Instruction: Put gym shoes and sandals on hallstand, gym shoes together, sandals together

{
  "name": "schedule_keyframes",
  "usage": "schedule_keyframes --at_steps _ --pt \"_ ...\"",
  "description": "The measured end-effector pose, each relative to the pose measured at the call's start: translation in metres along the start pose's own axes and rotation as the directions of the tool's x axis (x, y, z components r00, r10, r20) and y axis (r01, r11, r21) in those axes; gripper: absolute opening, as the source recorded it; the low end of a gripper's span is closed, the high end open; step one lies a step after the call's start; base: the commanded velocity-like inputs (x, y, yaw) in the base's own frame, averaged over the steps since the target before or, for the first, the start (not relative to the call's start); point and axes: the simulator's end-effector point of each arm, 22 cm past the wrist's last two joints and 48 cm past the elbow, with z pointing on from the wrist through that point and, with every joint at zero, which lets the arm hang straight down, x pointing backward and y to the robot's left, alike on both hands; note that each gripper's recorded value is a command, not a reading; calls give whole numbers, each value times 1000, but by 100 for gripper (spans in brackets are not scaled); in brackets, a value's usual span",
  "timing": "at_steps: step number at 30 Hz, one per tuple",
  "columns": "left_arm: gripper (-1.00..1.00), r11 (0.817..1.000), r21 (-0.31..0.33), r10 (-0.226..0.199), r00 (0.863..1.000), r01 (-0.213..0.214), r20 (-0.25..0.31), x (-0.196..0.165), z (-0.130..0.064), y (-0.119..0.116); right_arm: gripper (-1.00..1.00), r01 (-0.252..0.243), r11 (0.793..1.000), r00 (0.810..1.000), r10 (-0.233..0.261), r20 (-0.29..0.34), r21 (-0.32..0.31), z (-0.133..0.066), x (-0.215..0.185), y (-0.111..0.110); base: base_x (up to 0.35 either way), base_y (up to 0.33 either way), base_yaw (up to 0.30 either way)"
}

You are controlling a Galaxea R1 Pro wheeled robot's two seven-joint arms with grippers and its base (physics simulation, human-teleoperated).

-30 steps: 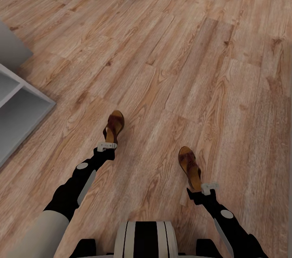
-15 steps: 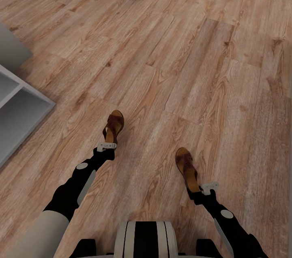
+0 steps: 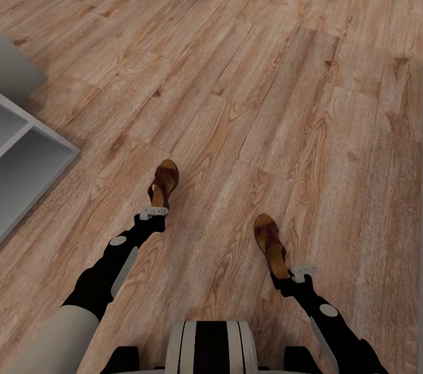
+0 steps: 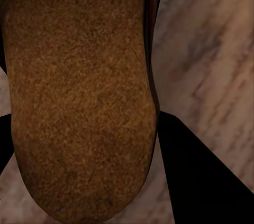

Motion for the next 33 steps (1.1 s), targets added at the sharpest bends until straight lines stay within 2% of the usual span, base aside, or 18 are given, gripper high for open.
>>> schedule_keyframes --at_steps 27,33 --pt "-100 1000 -10 2 1000 -3 -7 4 -2 6 -100 3 1000 1000 -3 0 -5 0 0 2 0 0 0" --pt "-100 1000 -16 2 1000 -2 -7 6 -12 7 -100 4 1000 1000 -4 26 -4 -4 -14 3 0 0 0"
